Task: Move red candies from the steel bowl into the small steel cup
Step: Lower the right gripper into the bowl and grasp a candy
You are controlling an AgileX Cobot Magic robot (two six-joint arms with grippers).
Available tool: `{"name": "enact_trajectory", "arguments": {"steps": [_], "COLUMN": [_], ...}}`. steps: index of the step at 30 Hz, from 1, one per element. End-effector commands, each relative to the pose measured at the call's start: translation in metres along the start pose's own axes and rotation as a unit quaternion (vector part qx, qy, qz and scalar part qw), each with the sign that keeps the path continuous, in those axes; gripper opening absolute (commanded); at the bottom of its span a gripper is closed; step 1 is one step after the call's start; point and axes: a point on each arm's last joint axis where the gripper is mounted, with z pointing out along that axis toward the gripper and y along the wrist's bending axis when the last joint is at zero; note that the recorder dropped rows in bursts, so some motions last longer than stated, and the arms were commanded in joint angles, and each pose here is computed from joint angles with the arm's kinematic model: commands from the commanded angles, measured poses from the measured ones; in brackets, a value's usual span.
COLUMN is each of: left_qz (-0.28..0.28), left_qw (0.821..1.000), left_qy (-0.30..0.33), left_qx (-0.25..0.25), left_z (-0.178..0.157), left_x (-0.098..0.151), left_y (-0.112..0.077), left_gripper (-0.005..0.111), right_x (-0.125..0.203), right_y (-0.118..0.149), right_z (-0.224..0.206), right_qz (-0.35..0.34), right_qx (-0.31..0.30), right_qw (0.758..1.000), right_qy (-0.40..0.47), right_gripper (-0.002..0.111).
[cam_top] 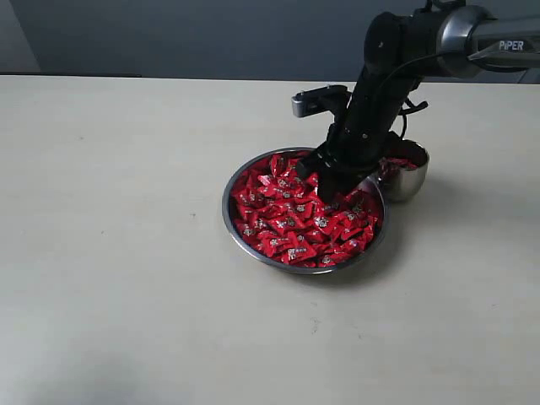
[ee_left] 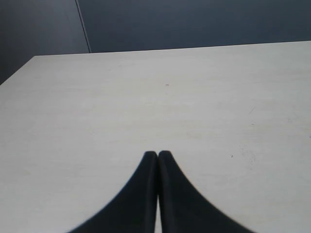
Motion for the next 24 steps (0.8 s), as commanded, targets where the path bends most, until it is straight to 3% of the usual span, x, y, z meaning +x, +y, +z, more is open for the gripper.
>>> {"name": "enact_trajectory", "arguments": {"steps": [1, 4, 7, 12, 14, 24], "left_qz": [0.001, 0.001, 0.001, 0.001, 0.001, 0.001], "left_qw": [1.0, 1.0, 1.0, 1.0, 1.0, 1.0], "left_qy": [-0.006, -0.006, -0.006, -0.006, -0.006, -0.006], "left_qx": [0.003, 0.003, 0.003, 0.003, 0.003, 0.003], "left_z": [-0.0001, -0.0001, -0.0001, -0.0001, -0.0001, -0.0001], "left_x": [-0.0003, -0.0003, -0.0003, -0.0003, -0.0003, -0.0003], "left_y": [-0.0003, -0.0003, -0.0003, -0.0003, -0.0003, -0.0003], "left_gripper": [0.0, 0.0, 0.0, 0.0, 0.0, 0.0], "right_x": [0.0015, 0.0012, 0.0009, 0.0014, 0.0014, -0.0006], "right_y": [0.0036, 0.0101, 0.0126, 0.0116, 0.0116, 0.0126], "right_z": [0.0003, 0.0016, 0.0023, 0.0022, 0.0022, -0.0069], "right_qz": [-0.007, -0.015, -0.028, -0.031, -0.031, -0.032], "right_qx": [-0.003, -0.004, -0.003, 0.002, 0.002, 0.01], "right_qw": [1.0, 1.0, 0.999, 0.999, 0.999, 0.999], "right_qy": [0.01, 0.015, 0.016, 0.019, 0.019, 0.0], "right_gripper": [0.037, 0.032, 0.012, 0.009, -0.001, -0.001]}}
